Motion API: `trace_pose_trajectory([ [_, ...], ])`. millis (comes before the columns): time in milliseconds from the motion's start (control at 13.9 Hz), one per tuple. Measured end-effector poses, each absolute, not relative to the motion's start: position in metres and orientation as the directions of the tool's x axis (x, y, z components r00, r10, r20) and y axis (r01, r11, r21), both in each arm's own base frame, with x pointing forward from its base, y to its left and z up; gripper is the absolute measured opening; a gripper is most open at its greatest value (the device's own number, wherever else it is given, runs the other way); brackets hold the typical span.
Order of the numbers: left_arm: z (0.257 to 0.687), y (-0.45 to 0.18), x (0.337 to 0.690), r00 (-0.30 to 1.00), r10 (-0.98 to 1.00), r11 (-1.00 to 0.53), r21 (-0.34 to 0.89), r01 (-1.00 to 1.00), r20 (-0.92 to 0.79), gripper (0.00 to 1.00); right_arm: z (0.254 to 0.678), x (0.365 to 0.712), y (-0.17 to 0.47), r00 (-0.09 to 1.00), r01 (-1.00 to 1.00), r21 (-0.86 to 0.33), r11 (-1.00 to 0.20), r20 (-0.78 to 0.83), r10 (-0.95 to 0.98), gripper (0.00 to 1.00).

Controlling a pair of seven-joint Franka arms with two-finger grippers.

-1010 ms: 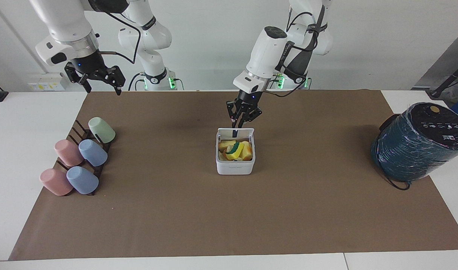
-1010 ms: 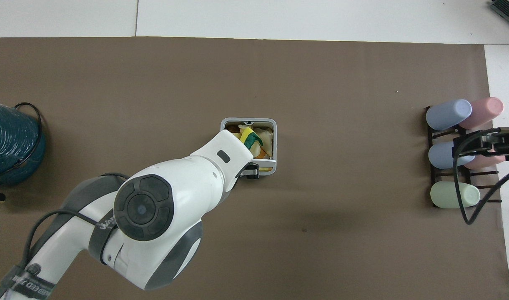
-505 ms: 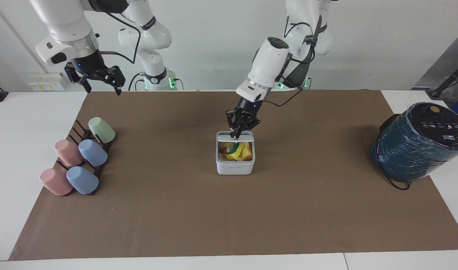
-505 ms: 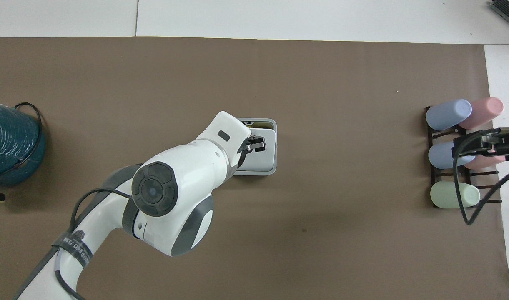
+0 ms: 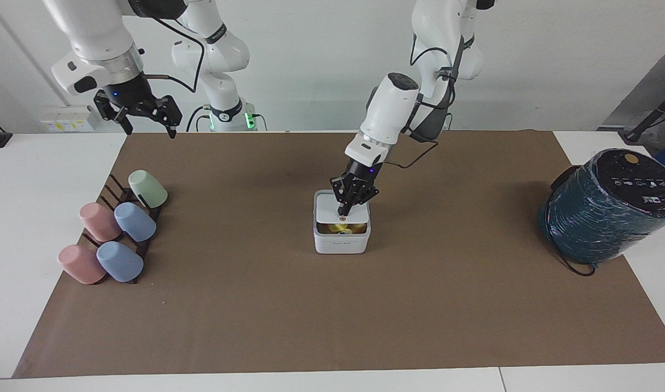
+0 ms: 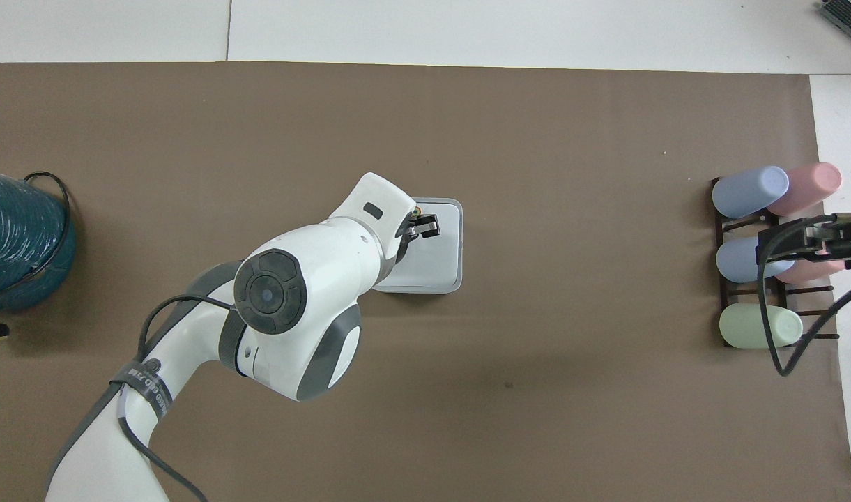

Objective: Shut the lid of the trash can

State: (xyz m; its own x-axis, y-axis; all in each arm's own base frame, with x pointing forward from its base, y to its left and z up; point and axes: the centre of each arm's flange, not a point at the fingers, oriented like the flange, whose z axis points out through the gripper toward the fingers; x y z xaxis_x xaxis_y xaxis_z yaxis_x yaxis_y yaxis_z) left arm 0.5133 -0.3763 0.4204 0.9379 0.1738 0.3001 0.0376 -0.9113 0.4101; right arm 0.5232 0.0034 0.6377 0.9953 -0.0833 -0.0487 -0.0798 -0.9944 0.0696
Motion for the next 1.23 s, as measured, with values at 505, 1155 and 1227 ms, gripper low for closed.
trace_pose_trajectory([
  [505,0.404,-0.38,0.519,0.939,0.174,-0.914,0.402,0.043,0.295,0.14,0.638,0.523,0.003,0.995,-0.08,0.07,-0.994,-0.049,-0.083,1.0],
  [1155,0.4,-0.38,0.519,0.939,0.174,-0.915,0.401,0.044,0.295,0.15,0.638,0.523,0.003,0.995,-0.08,0.07,-0.994,-0.049,-0.083,1.0],
  [1227,0.4,-0.38,0.519,0.939,0.175,-0.915,0.402,0.044,0.296,0.15,0.638,0.523,0.003,0.995,-0.08,0.07,-0.994,-0.049,-0.083,1.0],
])
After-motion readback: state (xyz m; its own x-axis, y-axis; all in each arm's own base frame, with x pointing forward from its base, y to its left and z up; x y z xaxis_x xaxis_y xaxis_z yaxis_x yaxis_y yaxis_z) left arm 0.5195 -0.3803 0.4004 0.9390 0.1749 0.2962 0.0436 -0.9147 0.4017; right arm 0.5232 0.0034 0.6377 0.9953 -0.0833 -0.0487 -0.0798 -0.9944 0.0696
